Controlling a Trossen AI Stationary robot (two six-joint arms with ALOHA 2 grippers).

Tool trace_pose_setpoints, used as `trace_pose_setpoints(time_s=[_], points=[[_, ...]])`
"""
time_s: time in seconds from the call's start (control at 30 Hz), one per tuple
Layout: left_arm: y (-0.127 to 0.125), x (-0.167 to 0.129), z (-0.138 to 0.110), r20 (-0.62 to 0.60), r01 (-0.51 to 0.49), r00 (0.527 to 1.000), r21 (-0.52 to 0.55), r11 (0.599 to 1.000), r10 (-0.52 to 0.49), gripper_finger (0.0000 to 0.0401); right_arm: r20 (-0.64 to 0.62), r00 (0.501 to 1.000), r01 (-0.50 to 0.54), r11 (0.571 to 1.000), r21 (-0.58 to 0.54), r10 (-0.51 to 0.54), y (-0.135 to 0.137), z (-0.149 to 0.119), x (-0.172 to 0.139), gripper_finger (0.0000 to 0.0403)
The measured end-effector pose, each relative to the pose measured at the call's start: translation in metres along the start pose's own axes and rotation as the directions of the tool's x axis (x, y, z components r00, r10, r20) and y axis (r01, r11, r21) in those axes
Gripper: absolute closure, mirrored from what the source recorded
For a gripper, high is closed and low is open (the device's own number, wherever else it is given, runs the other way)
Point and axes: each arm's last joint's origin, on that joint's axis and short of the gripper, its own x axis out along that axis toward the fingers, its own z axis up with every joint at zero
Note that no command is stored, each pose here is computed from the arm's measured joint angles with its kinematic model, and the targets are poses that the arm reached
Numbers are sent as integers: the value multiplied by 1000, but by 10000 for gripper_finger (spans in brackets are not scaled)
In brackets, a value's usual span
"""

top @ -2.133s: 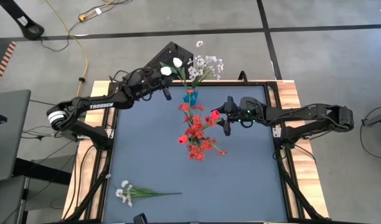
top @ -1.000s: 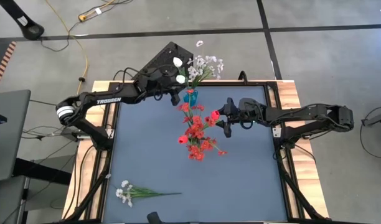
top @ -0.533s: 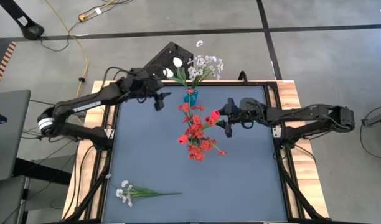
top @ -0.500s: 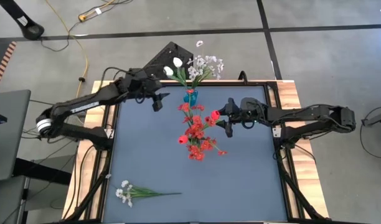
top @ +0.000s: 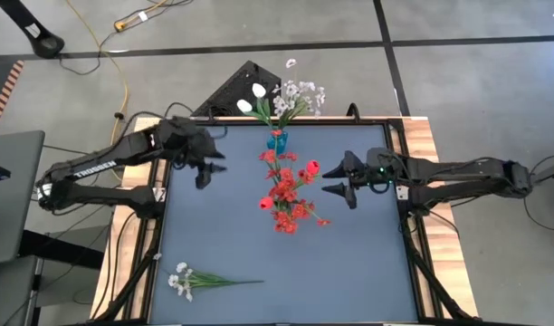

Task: Sort flowers into vase by color
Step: Put the white flowers into the blue vase

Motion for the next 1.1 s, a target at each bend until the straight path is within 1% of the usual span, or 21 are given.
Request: trace_pose_setpoints(time_s=[0.13, 0.2, 0.27, 0.37, 0.43, 0.57, 0.7, 0.77, 0.93, 1.0, 1.1], points=[[-33, 16, -7, -57, 152, 987, 9, 988, -151, 223, -41, 997, -67, 998, 5, 67, 15, -5, -3, 159], [-51, 27, -18, -119, 214, 970, 5, 977, -212, 223, -63, 993, -100, 995, 10, 100, 23, -9, -2, 159], [-72, 37, -28, -158, 275, 950, 4, 962, -271, 223, -86, 990, -112, 994, 1, 111, 31, -13, 0, 159], [-105, 53, -50, -213, 342, 918, 2, 940, -334, 223, -116, 986, -118, 993, -4, 117, 42, -19, 4, 159], [-128, 60, -64, -234, 372, 905, 26, 928, -356, 223, -136, 982, -133, 991, 0, 131, 49, -23, 6, 159], [-169, 67, -91, -287, 403, 885, 78, 912, -366, 223, -174, 973, -148, 989, 20, 150, 63, -32, 9, 159], [-203, 69, -115, -330, 418, 867, 74, 906, -373, 223, -202, 968, -144, 988, 50, 151, 76, -41, 11, 159], [-216, 71, -128, -357, 411, 860, 61, 910, -364, 223, -212, 965, -143, 988, 60, 152, 83, -45, 12, 159], [-234, 79, -154, -415, 357, 857, 51, 933, -306, 223, -213, 963, -154, 986, 60, 163, 101, -55, 17, 159], [-238, 82, -162, -437, 349, 851, 54, 936, -292, 223, -204, 962, -173, 983, 56, 181, 107, -58, 19, 159], [-243, 86, -169, -455, 362, 839, 56, 930, -299, 223, -196, 960, -191, 979, 67, 201, 115, -62, 23, 159]])
